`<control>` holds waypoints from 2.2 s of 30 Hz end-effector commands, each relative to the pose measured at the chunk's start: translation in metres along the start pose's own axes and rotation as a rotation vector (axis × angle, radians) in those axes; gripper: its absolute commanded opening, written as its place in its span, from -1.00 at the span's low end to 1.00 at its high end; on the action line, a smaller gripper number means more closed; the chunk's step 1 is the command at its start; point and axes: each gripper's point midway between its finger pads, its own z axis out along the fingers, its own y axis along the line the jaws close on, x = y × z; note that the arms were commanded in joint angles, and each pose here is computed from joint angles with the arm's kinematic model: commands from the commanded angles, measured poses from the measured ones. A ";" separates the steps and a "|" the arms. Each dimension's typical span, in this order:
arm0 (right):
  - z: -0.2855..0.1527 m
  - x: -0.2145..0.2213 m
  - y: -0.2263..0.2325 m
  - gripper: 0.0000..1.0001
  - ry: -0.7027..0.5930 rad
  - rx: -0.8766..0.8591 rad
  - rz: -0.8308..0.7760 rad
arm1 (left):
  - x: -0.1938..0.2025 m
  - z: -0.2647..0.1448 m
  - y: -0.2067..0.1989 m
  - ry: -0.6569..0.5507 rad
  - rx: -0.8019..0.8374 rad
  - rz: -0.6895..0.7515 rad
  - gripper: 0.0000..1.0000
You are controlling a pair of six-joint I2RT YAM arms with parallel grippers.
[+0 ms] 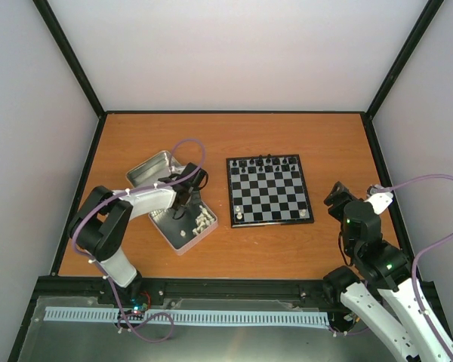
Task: Set up the chess pieces on the board
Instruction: Pick up the chess piece from the storage box, then place the chess piece on the chessboard.
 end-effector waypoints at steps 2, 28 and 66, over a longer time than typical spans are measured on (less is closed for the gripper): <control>0.004 0.002 -0.001 0.70 -0.005 0.010 0.000 | -0.018 0.003 0.005 -0.096 -0.017 -0.114 -0.61; 0.006 0.006 0.001 0.70 0.008 0.007 -0.009 | -0.010 -0.015 0.010 -0.103 0.031 -0.120 -0.96; 0.004 0.010 -0.004 0.70 0.013 0.005 0.010 | 0.076 -0.096 -0.218 -0.036 0.507 0.689 -0.87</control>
